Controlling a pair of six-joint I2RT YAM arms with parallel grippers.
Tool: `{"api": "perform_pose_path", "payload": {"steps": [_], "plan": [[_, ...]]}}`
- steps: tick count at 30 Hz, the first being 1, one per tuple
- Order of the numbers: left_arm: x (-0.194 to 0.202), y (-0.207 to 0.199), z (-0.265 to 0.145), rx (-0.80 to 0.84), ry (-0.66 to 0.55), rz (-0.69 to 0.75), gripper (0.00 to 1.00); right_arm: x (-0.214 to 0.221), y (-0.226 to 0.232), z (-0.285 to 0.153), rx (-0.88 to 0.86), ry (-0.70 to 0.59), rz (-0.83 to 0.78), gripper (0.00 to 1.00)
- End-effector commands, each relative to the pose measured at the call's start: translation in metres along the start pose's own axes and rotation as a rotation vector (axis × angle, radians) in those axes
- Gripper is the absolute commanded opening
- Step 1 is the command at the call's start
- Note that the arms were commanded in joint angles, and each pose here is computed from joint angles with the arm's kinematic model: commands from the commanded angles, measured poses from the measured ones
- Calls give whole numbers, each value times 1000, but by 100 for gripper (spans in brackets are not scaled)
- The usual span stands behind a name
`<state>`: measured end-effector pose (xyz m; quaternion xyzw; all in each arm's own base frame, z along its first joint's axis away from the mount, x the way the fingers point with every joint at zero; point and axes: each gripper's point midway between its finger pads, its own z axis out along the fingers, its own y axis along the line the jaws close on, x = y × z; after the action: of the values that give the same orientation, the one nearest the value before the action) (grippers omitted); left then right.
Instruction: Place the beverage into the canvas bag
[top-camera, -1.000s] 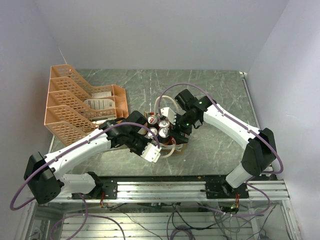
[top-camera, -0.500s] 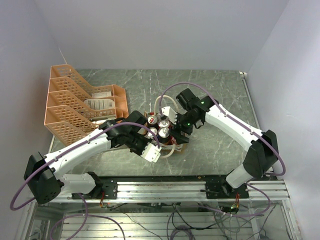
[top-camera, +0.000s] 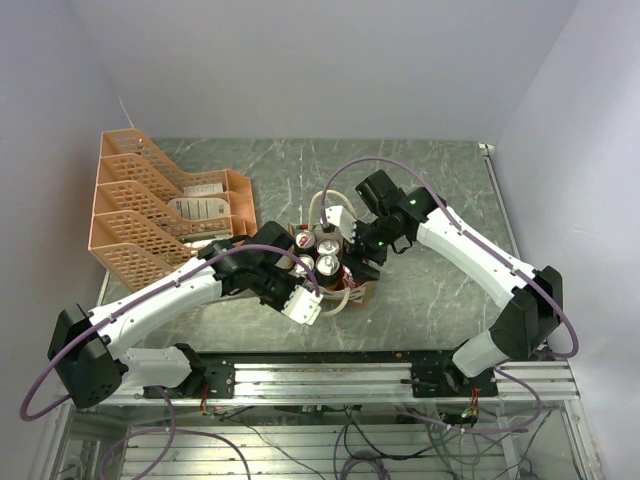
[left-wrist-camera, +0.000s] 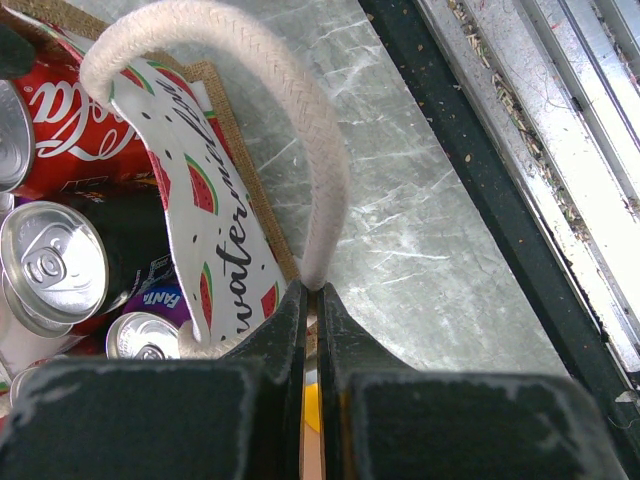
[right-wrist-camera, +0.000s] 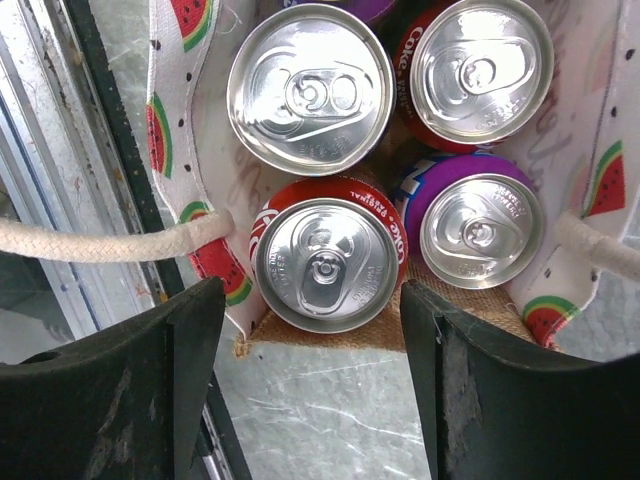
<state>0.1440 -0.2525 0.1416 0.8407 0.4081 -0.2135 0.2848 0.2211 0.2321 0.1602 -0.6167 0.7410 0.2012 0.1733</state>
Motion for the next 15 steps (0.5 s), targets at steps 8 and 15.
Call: {"api": "perform_pose_path", "payload": {"steps": [8,15], "plan": [[-12,3,-1,-4,-36,18,7,-23,-17,-14,100,-68,-20,55],[-10,2,0,-2,-33,16,7,-10,-21,0,105,-29,0,47]]}}
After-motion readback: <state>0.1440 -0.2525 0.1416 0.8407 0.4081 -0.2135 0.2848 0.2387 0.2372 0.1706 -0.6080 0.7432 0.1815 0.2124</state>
